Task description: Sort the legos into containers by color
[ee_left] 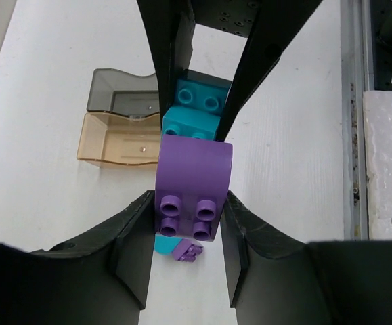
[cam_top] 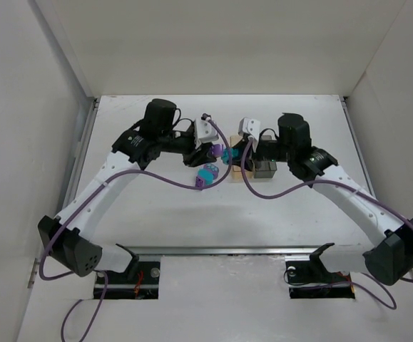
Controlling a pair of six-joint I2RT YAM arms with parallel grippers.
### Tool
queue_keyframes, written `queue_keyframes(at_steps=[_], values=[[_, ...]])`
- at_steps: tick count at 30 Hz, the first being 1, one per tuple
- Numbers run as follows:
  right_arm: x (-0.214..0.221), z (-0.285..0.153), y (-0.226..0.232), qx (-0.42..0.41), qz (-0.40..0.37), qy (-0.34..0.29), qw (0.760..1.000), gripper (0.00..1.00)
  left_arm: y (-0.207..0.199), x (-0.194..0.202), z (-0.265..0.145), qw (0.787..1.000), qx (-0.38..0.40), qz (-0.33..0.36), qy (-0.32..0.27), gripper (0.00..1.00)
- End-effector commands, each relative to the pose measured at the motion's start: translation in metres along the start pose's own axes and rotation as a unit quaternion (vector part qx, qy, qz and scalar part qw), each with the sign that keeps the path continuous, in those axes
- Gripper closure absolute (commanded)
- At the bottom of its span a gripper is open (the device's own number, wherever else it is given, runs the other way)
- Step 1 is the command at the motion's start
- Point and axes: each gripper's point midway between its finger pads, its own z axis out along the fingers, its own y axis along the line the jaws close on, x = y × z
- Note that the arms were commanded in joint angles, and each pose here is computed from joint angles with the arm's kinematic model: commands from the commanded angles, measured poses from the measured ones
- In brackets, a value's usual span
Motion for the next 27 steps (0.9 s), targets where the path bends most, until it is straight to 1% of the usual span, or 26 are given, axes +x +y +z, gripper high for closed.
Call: queue_keyframes(at_steps=[1,4,7,8,9,10,11,12,13,14,15,17,18,19,20,21,22,24,25,26,27], values=[[0.004,-0.001,-0.004,0.004,0.019,-0.008,1.000,1.00,-0.005,-0.014,-0.016,1.000,-0.018,0.006,-0.015,1.00],[0.021,-0.001,-0.002,0.007,0.037,0.007,0.999,1.00,-0.001,-0.023,-0.021,0.999,-0.030,0.014,-0.026,1.00],[0.029,-0.001,-0.005,0.023,0.058,0.019,0.998,1.00,0.011,-0.015,-0.017,0.998,-0.058,-0.017,-0.018,1.00],[0.033,-0.005,-0.019,0.059,0.066,0.029,0.996,1.00,0.014,-0.005,-0.011,0.997,-0.066,-0.041,-0.011,1.00],[0.037,-0.009,-0.030,0.089,0.081,0.035,0.992,1.00,0.026,-0.007,-0.008,0.994,-0.089,-0.052,-0.020,1.00],[0.036,-0.016,-0.041,0.132,0.122,0.035,0.983,1.00,0.036,-0.001,-0.003,0.990,-0.112,-0.081,-0.019,1.00],[0.033,-0.027,-0.059,0.190,0.141,0.034,0.971,1.00,0.056,0.017,0.001,0.972,-0.166,-0.165,-0.006,1.00],[0.041,-0.051,-0.091,0.296,0.163,0.050,0.940,1.00,0.067,0.023,0.006,0.962,-0.189,-0.197,-0.007,1.00],[0.040,-0.066,-0.105,0.346,0.180,0.046,0.920,1.00,0.080,0.027,0.012,0.951,-0.212,-0.225,-0.012,1.00],[0.032,-0.081,-0.110,0.388,0.201,0.028,0.899,1.00,0.092,0.051,0.027,0.936,-0.227,-0.268,0.012,1.00],[0.033,-0.101,-0.122,0.449,0.208,0.027,0.869,1.00,0.101,0.042,0.034,0.923,-0.229,-0.308,-0.003,1.00],[0.024,-0.119,-0.126,0.488,0.220,0.007,0.845,1.00,0.106,0.044,0.058,0.911,-0.216,-0.352,0.005,1.00],[0.027,-0.124,-0.126,0.500,0.220,0.010,0.838,1.00,0.107,0.064,0.085,0.903,-0.194,-0.383,0.029,1.00],[0.027,-0.135,-0.130,0.523,0.223,0.006,0.823,1.00,0.107,0.047,0.100,0.901,-0.178,-0.395,0.018,1.00],[0.036,-0.136,-0.129,0.530,0.225,0.015,0.818,1.00,0.105,0.051,0.114,0.899,-0.170,-0.403,0.031,1.00],[0.036,-0.142,-0.126,0.535,0.223,0.013,0.814,1.00,0.107,0.074,0.135,0.893,-0.170,-0.413,0.058,1.00],[0.033,-0.146,-0.126,0.542,0.221,0.010,0.811,1.00,0.111,0.063,0.145,0.897,-0.172,-0.404,0.053,1.00],[0.040,-0.148,-0.120,0.541,0.223,0.016,0.811,1.00,0.122,0.072,0.155,0.887,-0.191,-0.418,0.055,1.00],[0.044,-0.147,-0.119,0.540,0.225,0.020,0.811,1.00,0.123,0.085,0.164,0.882,-0.190,-0.426,0.062,1.00],[0.046,-0.150,-0.116,0.544,0.224,0.020,0.808,1.00,0.127,0.080,0.168,0.884,-0.187,-0.425,0.049,0.96],[0.046,-0.150,-0.116,0.544,0.224,0.020,0.808,1.00,0.128,0.083,0.172,0.884,-0.187,-0.426,0.050,0.96]])
